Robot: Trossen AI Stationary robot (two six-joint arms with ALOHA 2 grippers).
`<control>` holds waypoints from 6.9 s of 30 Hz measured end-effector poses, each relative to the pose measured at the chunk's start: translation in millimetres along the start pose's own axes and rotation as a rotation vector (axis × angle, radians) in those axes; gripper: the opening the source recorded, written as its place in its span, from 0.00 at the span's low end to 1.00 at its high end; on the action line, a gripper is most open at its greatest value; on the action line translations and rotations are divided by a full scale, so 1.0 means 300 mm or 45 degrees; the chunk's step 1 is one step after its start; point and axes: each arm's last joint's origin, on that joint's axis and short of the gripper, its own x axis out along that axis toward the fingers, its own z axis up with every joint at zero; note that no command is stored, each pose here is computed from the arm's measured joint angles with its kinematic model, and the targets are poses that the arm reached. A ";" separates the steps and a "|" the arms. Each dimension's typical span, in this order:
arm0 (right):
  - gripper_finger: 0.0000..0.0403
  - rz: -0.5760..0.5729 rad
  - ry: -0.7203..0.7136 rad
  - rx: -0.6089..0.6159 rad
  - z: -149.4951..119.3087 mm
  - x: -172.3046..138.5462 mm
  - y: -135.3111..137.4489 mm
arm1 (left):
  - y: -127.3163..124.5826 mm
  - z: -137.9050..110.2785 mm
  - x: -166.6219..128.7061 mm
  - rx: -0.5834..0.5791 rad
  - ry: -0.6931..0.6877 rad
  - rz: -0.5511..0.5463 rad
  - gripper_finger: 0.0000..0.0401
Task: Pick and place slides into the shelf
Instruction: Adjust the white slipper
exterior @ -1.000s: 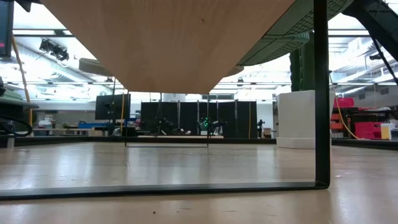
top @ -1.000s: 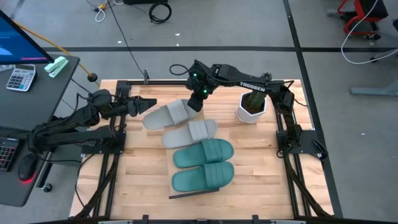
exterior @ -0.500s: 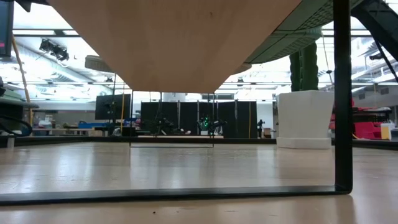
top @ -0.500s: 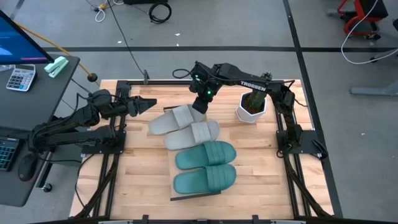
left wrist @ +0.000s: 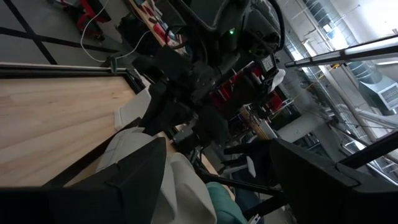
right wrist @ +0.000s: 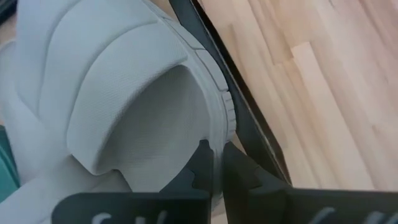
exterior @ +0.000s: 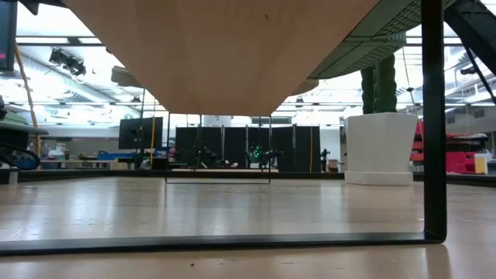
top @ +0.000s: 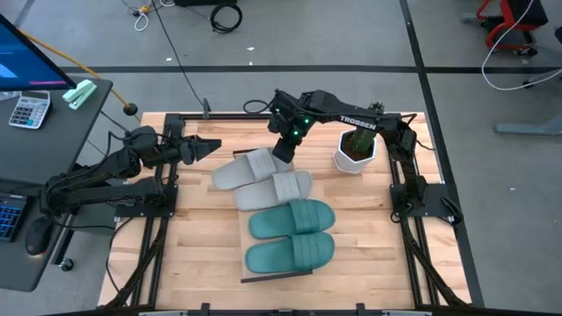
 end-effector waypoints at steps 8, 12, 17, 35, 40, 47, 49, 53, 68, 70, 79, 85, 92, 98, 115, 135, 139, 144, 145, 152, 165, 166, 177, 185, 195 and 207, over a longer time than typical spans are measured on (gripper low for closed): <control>0.03 -0.135 0.005 -0.100 -0.008 0.008 0.029 | 0.003 -0.002 0.000 -0.003 0.003 0.015 0.73; 0.03 -0.188 0.012 -0.161 -0.012 0.014 0.046 | 0.003 -0.002 0.000 -0.004 0.001 0.016 0.73; 0.03 -0.190 0.045 -0.165 -0.021 0.015 0.047 | 0.003 -0.002 0.000 -0.004 0.001 0.016 0.73; 0.26 -0.174 0.059 -0.231 -0.015 -0.051 0.068 | 0.003 -0.002 0.000 -0.004 0.001 0.015 0.73; 0.33 -0.216 0.067 -0.271 -0.017 -0.084 0.075 | 0.003 -0.002 0.000 -0.003 0.002 0.015 0.73; 0.36 -0.215 -0.023 -0.739 -0.001 -0.099 0.165 | 0.003 -0.002 -0.001 0.010 0.002 0.015 0.73; 0.36 -0.245 -0.050 -0.872 0.002 -0.091 0.198 | 0.001 -0.001 -0.005 0.010 -0.003 0.010 0.73; 0.36 -0.306 -0.153 -1.038 0.021 -0.084 0.244 | -0.006 0.003 -0.021 0.012 -0.020 -0.012 0.73; 0.36 -0.288 -0.189 -1.075 0.025 -0.014 0.243 | -0.016 0.008 -0.061 0.010 -0.055 -0.033 0.73; 0.36 -0.262 -0.185 -1.062 0.022 -0.005 0.240 | -0.016 0.008 -0.061 0.010 -0.055 -0.033 0.73; 0.15 -0.232 -0.121 -0.956 0.006 0.046 0.201 | -0.015 0.008 -0.061 0.009 -0.054 -0.032 0.73; 0.02 -0.183 -0.055 -0.917 -0.009 0.067 0.178 | -0.015 0.008 -0.060 0.006 -0.060 -0.026 0.73; 0.03 -0.146 -0.041 -0.863 -0.011 0.071 0.158 | -0.013 0.008 -0.060 0.007 -0.058 -0.019 0.73; 0.03 -0.168 -0.091 -0.836 0.011 0.014 0.178 | -0.013 0.008 -0.060 0.008 -0.061 -0.016 0.73; 0.37 0.040 -0.075 -0.195 0.006 -0.080 0.194 | -0.012 0.008 -0.060 0.013 -0.063 -0.011 0.73; 0.45 0.079 -0.066 0.162 0.011 -0.016 0.145 | -0.013 0.008 -0.060 0.012 -0.066 -0.015 0.73; 0.43 0.130 -0.055 0.164 0.010 -0.005 0.145 | -0.014 0.009 -0.061 0.012 -0.066 -0.016 0.73; 0.28 0.226 -0.025 0.171 0.009 -0.007 0.146 | -0.014 0.009 -0.061 0.012 -0.067 -0.016 0.73; 0.23 0.250 -0.020 0.173 0.010 -0.009 0.144 | -0.014 0.009 -0.061 0.012 -0.067 -0.016 0.73; 0.03 0.381 0.031 0.296 0.014 -0.021 0.116 | -0.014 0.009 -0.061 0.012 -0.067 -0.016 0.73; 0.01 0.394 0.168 0.402 -0.020 -0.034 0.106 | -0.014 0.009 -0.061 0.013 -0.066 -0.017 0.73; 0.01 0.395 0.178 0.414 -0.022 -0.035 0.102 | -0.014 0.009 -0.061 0.013 -0.067 -0.016 0.73; 0.00 0.356 0.124 0.410 -0.009 -0.041 0.075 | -0.014 0.009 -0.061 0.031 -0.066 -0.016 0.73; 0.00 0.337 0.077 0.395 0.009 -0.019 0.070 | -0.014 0.009 -0.061 0.032 -0.066 -0.016 0.73; 0.00 0.383 0.012 0.443 0.037 -0.020 0.044 | -0.014 0.009 -0.061 0.033 -0.067 -0.017 0.73; 0.00 0.358 -0.061 0.402 0.035 -0.075 0.032 | -0.013 0.008 -0.061 0.047 -0.066 -0.014 0.73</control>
